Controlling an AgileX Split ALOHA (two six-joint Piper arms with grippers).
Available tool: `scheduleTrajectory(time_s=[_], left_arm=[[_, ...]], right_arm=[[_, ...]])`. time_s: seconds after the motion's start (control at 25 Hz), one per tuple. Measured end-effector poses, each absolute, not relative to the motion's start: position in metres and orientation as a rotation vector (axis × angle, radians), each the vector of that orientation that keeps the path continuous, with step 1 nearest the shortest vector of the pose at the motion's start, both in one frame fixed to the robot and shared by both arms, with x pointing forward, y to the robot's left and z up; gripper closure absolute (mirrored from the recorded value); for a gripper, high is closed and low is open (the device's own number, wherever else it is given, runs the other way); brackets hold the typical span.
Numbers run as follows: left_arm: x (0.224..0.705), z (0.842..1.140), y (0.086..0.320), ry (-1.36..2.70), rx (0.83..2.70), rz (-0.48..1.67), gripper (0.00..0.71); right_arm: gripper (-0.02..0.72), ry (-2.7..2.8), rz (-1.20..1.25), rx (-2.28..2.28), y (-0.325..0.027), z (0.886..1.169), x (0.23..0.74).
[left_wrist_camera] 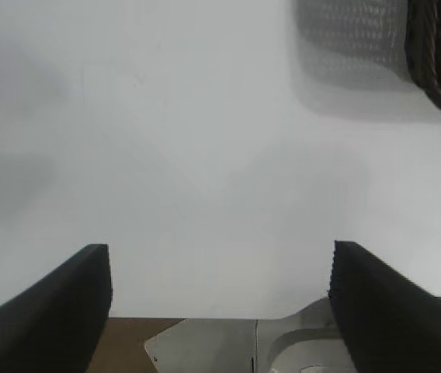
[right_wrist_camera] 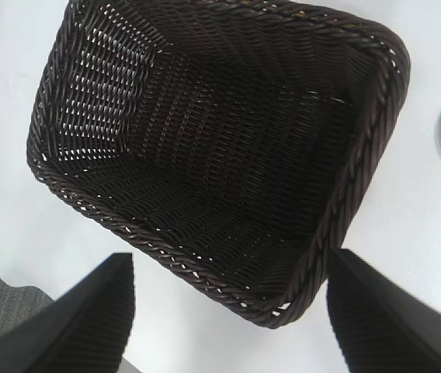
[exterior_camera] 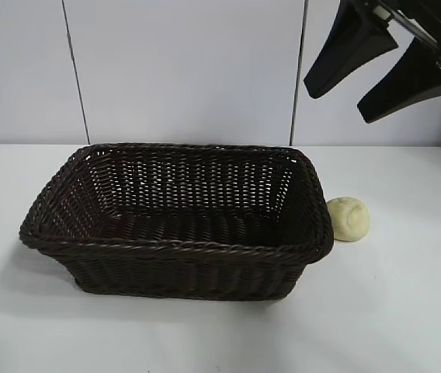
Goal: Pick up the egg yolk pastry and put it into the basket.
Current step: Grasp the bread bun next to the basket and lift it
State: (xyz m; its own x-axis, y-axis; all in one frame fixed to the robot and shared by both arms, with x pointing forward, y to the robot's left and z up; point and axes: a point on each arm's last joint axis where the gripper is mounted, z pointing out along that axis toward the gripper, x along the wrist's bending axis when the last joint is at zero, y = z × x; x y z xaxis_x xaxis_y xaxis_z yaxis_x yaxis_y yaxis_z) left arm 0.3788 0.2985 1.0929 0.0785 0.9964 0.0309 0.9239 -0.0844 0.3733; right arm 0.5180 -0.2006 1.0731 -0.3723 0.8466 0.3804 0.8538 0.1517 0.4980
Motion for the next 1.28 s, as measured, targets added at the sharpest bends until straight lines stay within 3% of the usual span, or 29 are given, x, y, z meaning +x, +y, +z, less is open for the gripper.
scheduleTrajectory(time_s=[0.48, 1.04, 1.28], left_arm=[[0.294, 1.034, 0.3, 1.821, 1.973, 0.578, 0.148], [0.282, 1.036, 0.301, 1.758, 1.901, 0.666, 0.148], [0.249, 1.042, 0.302, 1.613, 1.742, 0.842, 0.148]], right_arm=[[0.197, -2.372, -1.039, -1.757, -0.201, 1.073, 0.518], [0.197, -2.371, -1.039, -1.758, -0.201, 1.073, 0.518], [0.197, -2.372, -1.045, -1.761, -0.201, 1.073, 0.518]])
